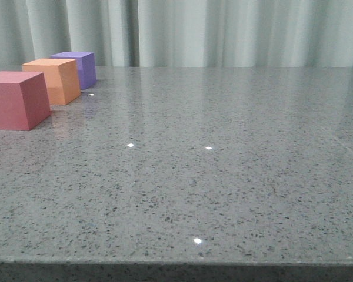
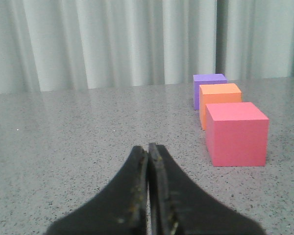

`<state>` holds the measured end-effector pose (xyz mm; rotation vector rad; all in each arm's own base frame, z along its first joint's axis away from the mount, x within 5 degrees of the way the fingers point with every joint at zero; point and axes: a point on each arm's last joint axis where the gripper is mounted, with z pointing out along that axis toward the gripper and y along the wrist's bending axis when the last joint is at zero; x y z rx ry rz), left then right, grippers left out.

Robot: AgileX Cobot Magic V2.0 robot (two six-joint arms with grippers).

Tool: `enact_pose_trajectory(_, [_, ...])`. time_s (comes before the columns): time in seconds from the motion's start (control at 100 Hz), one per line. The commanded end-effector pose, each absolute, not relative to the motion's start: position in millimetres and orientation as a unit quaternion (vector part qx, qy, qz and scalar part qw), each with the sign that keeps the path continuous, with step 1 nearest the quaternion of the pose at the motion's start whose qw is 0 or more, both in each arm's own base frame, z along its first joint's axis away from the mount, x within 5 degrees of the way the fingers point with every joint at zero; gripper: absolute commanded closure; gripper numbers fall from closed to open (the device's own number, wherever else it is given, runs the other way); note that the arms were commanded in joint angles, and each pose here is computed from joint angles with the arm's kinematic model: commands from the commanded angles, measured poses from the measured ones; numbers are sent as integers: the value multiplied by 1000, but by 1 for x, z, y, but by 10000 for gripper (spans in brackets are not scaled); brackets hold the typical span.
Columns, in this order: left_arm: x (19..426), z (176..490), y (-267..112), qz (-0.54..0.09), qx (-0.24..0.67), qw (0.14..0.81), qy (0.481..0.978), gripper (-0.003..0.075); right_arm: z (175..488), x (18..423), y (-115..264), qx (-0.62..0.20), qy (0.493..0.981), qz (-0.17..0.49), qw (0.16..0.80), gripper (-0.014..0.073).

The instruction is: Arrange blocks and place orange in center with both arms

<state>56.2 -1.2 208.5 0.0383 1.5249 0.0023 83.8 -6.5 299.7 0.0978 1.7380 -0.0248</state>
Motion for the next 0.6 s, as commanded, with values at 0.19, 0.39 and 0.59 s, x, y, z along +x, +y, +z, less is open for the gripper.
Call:
enact_pose_trajectory(0.19, [55,204,-2,-5,15,749,663,741,319,80,-5,36,715,-5,698,664])
enact_pose_trajectory(0.39, [55,204,-2,-5,15,749,663,741,311,61,-3,58,682,36,728,664])
enact_pose_trajectory(0.59, [55,204,-2,-5,15,749,663,741,273,48,-2,57,668,42,741,664])
